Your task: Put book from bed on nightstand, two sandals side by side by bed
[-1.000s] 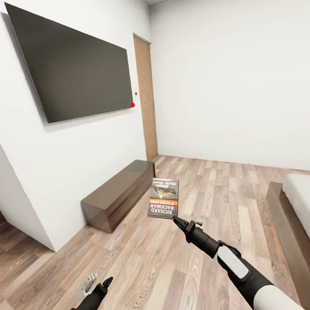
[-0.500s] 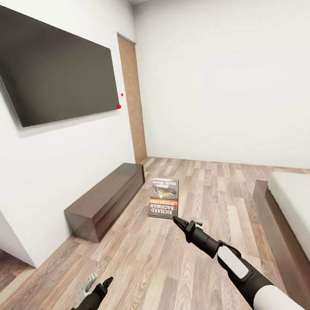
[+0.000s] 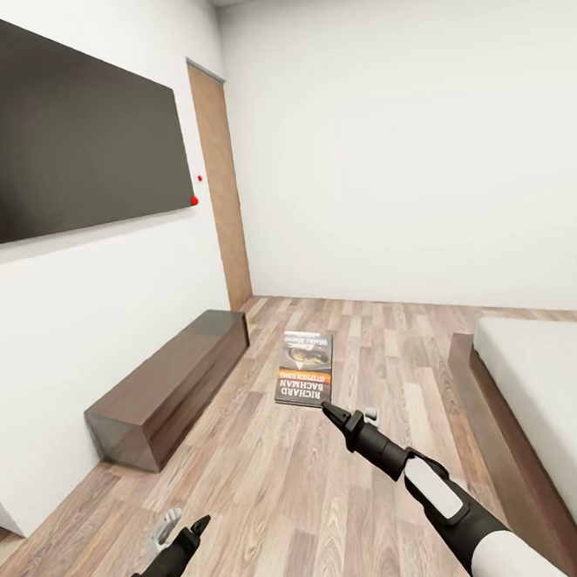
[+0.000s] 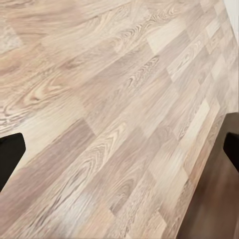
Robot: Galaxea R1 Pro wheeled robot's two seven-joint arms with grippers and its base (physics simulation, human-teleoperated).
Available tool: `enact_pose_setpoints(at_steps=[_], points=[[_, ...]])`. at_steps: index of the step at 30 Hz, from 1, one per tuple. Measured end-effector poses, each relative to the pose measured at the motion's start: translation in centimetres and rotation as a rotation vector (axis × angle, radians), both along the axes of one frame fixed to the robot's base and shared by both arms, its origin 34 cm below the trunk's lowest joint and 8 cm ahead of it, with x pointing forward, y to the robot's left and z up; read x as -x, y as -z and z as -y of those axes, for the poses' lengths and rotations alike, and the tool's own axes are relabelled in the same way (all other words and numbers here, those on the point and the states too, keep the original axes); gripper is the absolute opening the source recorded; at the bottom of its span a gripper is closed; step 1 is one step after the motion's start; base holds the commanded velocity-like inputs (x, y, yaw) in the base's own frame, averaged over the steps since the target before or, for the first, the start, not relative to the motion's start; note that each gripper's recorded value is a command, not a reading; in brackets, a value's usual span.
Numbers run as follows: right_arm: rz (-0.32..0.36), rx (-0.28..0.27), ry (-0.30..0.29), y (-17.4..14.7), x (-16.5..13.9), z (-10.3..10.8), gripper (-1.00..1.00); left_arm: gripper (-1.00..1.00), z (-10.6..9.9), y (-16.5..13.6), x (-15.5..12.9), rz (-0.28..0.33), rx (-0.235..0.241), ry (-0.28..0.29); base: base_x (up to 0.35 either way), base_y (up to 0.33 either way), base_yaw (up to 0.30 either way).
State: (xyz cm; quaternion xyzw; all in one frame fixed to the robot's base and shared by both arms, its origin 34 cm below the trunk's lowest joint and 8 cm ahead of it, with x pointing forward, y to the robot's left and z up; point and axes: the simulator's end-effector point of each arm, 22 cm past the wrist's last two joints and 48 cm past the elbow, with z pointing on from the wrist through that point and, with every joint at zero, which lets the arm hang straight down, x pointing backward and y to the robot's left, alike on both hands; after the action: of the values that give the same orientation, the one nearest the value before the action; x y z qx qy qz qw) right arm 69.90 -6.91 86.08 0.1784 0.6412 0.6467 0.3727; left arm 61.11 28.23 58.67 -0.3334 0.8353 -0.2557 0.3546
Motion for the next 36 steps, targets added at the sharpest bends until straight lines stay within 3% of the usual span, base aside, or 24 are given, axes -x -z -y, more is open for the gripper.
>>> enact_pose_setpoints(at_steps=[36], points=[[0.0, 0.0, 0.001, -0.01, -0.01, 0.05, -1.0, 1.0, 0.14, 0.0, 0.0, 0.0, 0.001, 0.002, 0.143, 0.0, -0.164]])
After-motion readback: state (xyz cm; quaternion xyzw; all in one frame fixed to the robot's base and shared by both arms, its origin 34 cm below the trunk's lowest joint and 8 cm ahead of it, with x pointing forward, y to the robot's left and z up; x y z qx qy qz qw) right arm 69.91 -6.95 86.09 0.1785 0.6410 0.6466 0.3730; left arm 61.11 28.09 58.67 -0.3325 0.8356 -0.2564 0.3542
